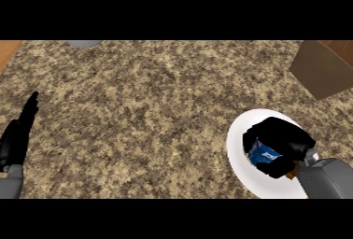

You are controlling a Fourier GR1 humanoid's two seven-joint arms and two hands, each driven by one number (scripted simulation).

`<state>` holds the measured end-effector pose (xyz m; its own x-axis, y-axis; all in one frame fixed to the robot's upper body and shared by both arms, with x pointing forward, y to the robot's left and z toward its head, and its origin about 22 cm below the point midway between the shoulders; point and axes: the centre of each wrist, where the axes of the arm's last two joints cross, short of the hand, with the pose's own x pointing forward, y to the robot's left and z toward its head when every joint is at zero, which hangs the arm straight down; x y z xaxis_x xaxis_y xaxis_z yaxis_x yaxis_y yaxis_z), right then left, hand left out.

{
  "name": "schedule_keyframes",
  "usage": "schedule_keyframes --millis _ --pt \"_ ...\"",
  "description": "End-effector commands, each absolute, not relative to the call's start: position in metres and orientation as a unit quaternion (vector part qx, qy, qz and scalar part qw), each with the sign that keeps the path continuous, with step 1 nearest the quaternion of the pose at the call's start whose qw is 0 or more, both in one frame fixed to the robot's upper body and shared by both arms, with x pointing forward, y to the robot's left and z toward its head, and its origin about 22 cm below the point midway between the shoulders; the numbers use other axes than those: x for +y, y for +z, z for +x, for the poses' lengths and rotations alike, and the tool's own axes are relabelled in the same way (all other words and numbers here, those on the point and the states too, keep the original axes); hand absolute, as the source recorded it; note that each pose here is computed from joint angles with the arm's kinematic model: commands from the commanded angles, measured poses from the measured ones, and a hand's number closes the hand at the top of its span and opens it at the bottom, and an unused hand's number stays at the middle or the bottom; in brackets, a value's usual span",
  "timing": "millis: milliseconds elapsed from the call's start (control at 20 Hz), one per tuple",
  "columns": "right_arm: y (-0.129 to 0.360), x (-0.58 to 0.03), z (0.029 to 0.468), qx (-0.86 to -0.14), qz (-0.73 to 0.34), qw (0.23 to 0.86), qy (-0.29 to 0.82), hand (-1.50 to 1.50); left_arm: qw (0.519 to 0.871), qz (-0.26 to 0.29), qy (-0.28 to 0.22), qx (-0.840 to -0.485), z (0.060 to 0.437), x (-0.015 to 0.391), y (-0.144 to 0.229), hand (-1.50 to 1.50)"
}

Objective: Pick the can from the plate and place it in the cardboard box

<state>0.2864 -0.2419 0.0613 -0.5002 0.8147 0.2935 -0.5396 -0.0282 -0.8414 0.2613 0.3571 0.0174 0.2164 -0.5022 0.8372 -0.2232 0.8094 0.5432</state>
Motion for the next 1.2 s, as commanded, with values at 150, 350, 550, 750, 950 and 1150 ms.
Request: schedule_keyframes --millis 150,350,550,750,950,1150 --pt "0.058 -0.238 0.312 -0.555 -0.204 0.438 0.677 1.5 0.717 0.296 -0.099 -0.623 0.27 0.349 0.016 0.0" --pt "0.087 -0.376 0.295 -0.528 -0.334 0.534 0.57 1.5 0.727 0.308 -0.083 -0.608 0.259 0.37 0.016 0.0" --pt "0.115 -0.479 0.264 -0.482 -0.439 0.61 0.45 1.5 0.727 0.319 -0.068 -0.604 0.248 0.379 0.008 0.0" --pt "0.148 -0.546 0.235 -0.483 -0.518 0.595 0.381 1.5 0.721 0.3 -0.086 -0.619 0.258 0.367 0.014 0.0" --pt "0.171 -0.582 0.217 -0.532 -0.559 0.543 0.331 1.5 0.724 0.292 -0.092 -0.619 0.259 0.354 0.011 0.0" --pt "0.184 -0.595 0.219 -0.591 -0.557 0.482 0.329 1.5 0.714 0.291 -0.097 -0.63 0.267 0.348 0.019 0.0"
